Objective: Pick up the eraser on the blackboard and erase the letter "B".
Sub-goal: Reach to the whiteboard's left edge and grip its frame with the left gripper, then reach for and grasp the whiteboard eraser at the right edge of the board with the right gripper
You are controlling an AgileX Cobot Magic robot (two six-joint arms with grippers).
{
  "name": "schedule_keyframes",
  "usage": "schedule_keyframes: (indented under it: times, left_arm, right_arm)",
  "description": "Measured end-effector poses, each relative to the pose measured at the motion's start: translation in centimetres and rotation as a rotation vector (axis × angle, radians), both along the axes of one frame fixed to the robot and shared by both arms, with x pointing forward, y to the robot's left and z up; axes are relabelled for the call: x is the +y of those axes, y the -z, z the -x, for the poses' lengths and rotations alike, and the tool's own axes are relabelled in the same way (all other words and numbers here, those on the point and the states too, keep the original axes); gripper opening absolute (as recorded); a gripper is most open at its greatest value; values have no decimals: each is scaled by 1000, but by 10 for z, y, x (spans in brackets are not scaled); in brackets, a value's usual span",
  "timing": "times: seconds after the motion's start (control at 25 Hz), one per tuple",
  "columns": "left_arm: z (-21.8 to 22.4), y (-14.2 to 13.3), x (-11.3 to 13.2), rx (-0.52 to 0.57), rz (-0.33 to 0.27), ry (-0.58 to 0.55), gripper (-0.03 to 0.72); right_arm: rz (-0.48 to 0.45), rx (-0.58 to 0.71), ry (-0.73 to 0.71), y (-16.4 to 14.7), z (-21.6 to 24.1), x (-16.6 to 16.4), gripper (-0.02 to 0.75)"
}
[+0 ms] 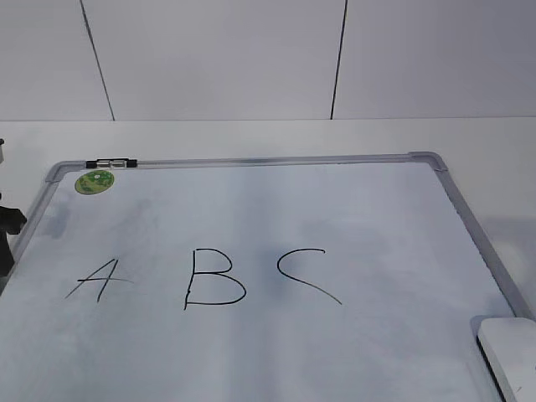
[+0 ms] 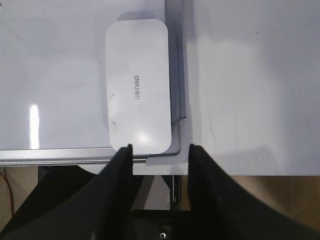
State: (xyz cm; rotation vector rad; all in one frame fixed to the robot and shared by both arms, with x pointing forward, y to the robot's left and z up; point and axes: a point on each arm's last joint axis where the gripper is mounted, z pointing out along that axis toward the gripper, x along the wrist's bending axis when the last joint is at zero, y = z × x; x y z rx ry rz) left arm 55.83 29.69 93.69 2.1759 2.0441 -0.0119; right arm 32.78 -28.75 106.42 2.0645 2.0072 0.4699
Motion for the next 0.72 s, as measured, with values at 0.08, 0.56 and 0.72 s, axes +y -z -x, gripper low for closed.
schedule_keyframes:
  times: [0.08, 0.56, 0.72]
  left_arm:
    - [0, 2, 0, 4, 0, 0, 231]
    - [-2, 5, 2, 0, -19, 11, 213]
    - [-3, 9, 2, 12, -20, 12, 213]
  right_arm:
    - [0, 0, 0, 0, 0, 0, 281]
    - [0, 0, 0, 0, 0, 0, 281]
    - [0, 0, 0, 0, 0, 0, 281]
